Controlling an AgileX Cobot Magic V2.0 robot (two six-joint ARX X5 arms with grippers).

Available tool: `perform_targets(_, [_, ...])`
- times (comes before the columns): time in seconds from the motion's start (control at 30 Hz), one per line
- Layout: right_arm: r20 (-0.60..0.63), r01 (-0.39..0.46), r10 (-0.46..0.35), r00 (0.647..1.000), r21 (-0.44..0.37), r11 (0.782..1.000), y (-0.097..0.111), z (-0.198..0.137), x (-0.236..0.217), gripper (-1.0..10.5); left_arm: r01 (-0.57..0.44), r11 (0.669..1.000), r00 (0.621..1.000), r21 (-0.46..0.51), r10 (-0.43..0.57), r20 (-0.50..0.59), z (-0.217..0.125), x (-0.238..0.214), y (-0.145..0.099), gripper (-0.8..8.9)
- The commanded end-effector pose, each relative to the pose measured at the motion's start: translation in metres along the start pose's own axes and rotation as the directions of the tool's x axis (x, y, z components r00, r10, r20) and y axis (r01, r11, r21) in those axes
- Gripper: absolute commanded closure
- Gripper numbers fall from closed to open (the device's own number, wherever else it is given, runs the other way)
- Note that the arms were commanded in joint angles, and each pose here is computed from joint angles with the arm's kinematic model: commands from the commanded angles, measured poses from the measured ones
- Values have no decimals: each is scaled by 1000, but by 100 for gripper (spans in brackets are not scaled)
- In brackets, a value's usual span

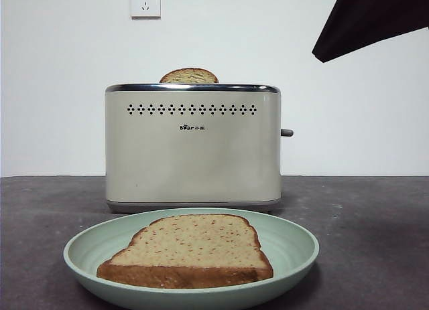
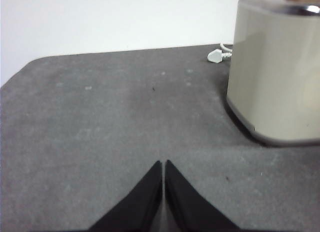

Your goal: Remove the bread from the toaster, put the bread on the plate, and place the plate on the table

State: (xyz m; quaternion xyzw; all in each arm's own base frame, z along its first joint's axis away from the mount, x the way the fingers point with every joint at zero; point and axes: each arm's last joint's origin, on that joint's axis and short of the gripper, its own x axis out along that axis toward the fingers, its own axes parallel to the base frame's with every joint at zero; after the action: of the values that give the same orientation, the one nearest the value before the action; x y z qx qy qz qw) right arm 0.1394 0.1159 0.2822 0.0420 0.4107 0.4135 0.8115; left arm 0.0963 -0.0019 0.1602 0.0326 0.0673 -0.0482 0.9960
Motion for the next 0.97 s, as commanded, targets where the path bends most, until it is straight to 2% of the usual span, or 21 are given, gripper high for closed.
perform_targets(0.03, [13,-5,5,1000,-21,1000,2,4,-1,942,-6,1000,1000,-15,6,6,-7,1,0,806])
perform_targets(0.17, [13,-5,5,1000,-21,1000,2,4,-1,942,-4,1000,999,-19,3,-37,-12,1,0,806])
perform_targets(0.97, [23,9,-8,1000,-28,1000,2,4,-1,942,5,1000,999,-19,-5,-34,-11,1,-1,806])
